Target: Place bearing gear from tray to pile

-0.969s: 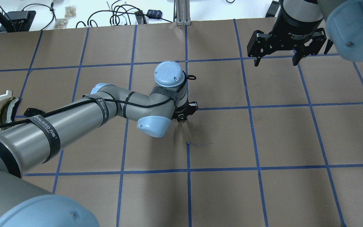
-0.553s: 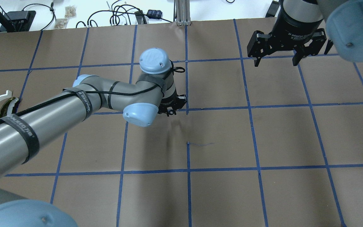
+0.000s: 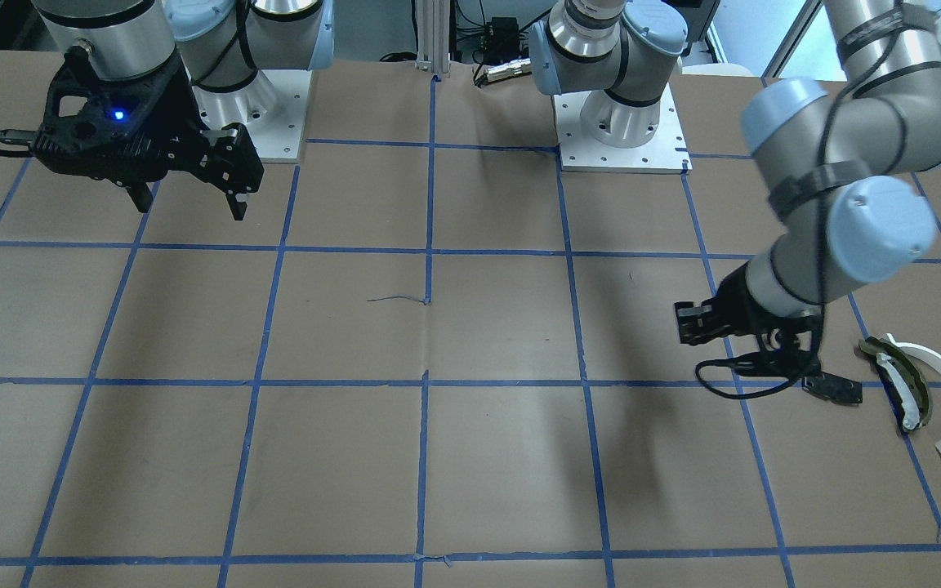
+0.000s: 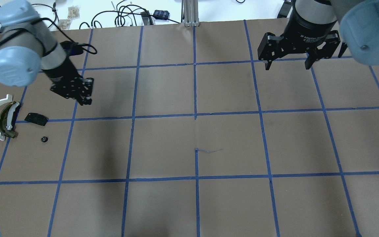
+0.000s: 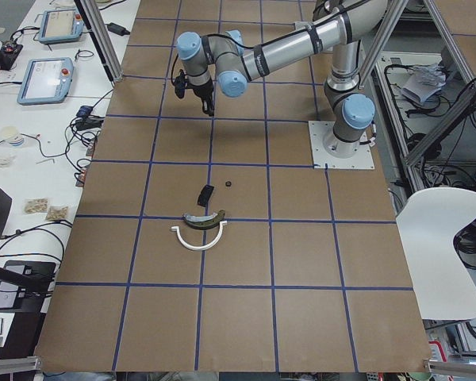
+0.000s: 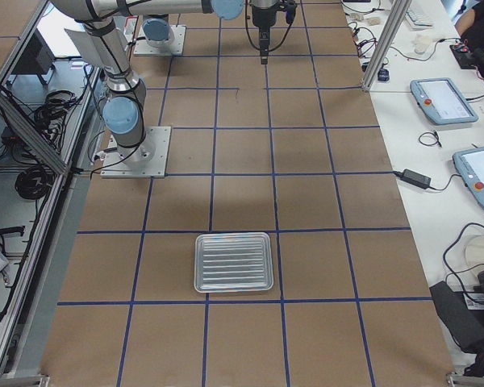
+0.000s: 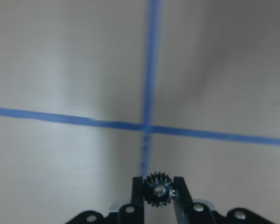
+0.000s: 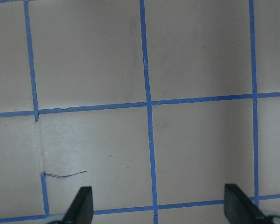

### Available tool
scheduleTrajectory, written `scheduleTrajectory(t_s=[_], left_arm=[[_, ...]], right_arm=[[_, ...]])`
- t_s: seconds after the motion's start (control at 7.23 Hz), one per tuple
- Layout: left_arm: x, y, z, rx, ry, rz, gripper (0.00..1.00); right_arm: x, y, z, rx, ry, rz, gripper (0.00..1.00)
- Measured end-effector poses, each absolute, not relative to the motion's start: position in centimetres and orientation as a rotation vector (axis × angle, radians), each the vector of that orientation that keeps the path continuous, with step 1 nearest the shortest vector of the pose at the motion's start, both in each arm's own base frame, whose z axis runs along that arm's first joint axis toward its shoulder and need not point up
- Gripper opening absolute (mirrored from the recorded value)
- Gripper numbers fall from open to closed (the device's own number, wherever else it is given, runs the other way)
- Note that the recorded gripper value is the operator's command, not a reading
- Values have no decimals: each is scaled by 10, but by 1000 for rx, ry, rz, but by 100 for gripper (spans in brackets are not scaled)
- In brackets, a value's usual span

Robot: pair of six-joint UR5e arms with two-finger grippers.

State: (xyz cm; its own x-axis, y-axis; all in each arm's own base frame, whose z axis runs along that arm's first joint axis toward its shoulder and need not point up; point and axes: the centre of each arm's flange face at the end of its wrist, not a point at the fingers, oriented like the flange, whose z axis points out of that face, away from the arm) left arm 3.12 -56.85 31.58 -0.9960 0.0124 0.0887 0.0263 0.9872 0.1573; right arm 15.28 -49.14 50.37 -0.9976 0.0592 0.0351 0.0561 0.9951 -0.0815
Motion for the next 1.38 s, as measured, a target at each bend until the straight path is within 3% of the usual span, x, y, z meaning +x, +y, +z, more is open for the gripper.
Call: scheduleTrajectory(t_s=[0.42, 0.69, 1.11, 1.25, 1.38], left_arm=[[147, -547, 264, -100, -3051, -234, 0], [164, -534, 213, -116, -3082, -171, 0], [176, -516, 189, -55, -3078, -181, 0], [180, -506, 185, -29, -3070, -194, 5], [181, -500, 183, -17, -3064, -203, 37]], right_arm=[[153, -491, 503, -88, -3099, 123, 100], [153, -491, 502, -88, -3099, 121, 100], [153, -491, 502, -88, -3098, 121, 100], [153, -491, 502, -88, -3098, 121, 100], [153, -491, 503, -88, -3099, 121, 100]])
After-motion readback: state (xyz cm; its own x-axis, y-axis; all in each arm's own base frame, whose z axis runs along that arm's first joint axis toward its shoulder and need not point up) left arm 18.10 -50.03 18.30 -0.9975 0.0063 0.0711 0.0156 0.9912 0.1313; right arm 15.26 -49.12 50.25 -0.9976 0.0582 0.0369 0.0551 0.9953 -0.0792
